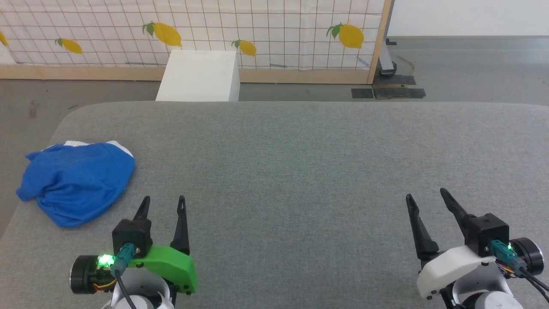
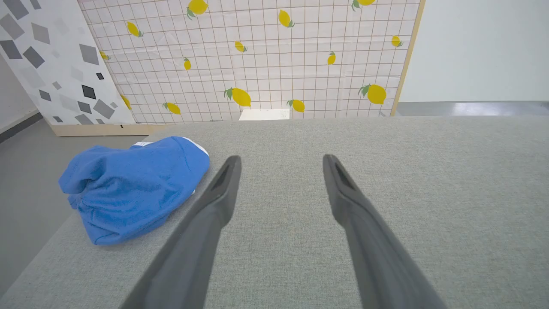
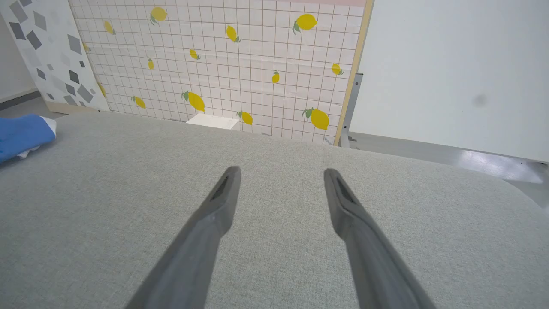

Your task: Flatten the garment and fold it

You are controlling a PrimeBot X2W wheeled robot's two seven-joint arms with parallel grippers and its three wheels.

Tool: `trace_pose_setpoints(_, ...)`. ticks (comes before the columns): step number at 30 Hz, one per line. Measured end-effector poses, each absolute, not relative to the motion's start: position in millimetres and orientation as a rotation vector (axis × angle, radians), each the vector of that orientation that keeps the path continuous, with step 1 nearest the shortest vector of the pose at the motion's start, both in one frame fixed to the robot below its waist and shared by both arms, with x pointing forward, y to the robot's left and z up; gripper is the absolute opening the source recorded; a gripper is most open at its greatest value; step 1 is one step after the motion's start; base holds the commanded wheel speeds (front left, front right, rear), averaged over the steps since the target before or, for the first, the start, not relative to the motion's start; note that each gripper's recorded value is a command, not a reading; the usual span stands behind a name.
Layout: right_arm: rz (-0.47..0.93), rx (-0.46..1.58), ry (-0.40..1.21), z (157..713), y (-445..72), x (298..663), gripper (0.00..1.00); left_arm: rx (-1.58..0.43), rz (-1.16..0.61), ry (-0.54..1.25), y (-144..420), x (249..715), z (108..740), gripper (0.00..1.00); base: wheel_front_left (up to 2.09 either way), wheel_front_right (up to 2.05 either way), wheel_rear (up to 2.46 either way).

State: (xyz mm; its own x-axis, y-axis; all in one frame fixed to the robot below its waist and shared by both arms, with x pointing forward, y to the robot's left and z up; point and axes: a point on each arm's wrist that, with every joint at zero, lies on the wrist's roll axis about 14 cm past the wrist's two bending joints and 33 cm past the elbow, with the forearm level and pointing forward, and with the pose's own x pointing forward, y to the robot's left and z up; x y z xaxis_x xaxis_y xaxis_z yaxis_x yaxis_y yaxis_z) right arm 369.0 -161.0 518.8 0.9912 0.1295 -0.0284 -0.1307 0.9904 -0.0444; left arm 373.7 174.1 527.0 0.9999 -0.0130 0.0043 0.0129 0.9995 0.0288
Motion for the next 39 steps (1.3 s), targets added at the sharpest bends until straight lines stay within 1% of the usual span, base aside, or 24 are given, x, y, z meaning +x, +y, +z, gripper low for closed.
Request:
trace_pose_setpoints(14, 0.189, -0.059, 0.011, 519.0, -141.4, 377.9, 1.00, 0.021, 0.045, -0.003, 189.1, 363.6, 521.6, 1.00, 0.00, 0.00, 0.00)
trace_pose_setpoints(39, 0.372, -0.063, -0.018, 519.5, -76.9, 398.5, 1.00, -0.006, 0.244, -0.021, 244.7, 325.1, 518.0, 1.00, 0.00, 0.00, 0.00)
